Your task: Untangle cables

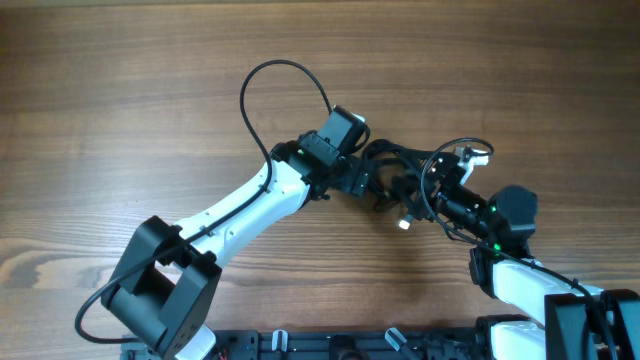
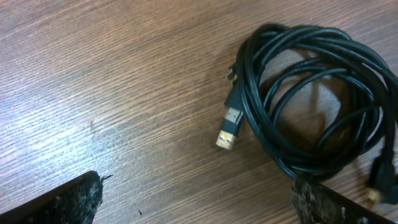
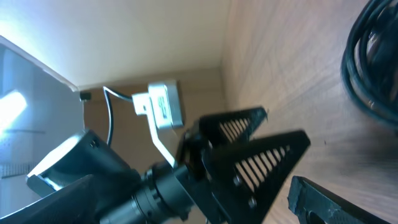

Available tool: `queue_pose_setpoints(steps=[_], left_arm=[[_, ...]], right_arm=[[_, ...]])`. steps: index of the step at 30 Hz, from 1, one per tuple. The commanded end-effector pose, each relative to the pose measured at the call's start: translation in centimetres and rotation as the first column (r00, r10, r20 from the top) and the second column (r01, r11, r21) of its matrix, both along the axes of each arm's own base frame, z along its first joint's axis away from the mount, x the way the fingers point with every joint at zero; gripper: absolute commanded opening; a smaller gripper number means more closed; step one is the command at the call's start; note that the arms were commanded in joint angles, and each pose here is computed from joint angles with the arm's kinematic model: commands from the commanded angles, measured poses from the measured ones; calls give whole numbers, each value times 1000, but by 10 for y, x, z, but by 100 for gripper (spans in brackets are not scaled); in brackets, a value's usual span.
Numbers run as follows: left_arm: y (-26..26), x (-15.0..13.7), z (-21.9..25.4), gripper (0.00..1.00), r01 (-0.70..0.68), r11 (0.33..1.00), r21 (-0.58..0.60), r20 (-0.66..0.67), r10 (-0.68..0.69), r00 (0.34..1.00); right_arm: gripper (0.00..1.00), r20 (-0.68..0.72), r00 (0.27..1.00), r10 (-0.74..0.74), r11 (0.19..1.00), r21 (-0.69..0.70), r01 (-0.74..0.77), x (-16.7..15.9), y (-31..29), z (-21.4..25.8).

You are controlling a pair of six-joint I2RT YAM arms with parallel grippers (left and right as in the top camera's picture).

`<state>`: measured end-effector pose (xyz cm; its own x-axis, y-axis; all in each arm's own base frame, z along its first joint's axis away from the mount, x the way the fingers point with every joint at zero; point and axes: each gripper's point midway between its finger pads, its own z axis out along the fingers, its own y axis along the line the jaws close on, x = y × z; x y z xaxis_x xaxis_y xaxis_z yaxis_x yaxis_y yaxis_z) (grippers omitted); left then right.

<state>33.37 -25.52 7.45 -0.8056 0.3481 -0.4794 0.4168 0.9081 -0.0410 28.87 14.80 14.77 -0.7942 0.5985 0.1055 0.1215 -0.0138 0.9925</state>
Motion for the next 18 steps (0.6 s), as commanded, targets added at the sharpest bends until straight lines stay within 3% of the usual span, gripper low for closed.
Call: queue_pose_setpoints(steps=[1,5,8,12,18], left_arm=[[6,13,3,100,-93,995,-27,17,93,996],[18,23,4,100,-199,978,-56,10,200,980],[20,24,4,100,-201,978,-55,10,202,979],[20,24,4,100,-198,979,-54,10,199,980],[18,23,4,100,-161,986,-42,16,162,987]], right_arm=[[100,-51,996,66,998,-3,-66,-8,6,-9],[99,-123,990,62,996,-61,-70,-13,4,-35],[99,-147,989,34,992,-114,-51,-12,0,-50],[89,-172,984,40,988,-138,-64,-17,0,-60],[88,-239,964,117,974,-162,-158,-38,5,-80]])
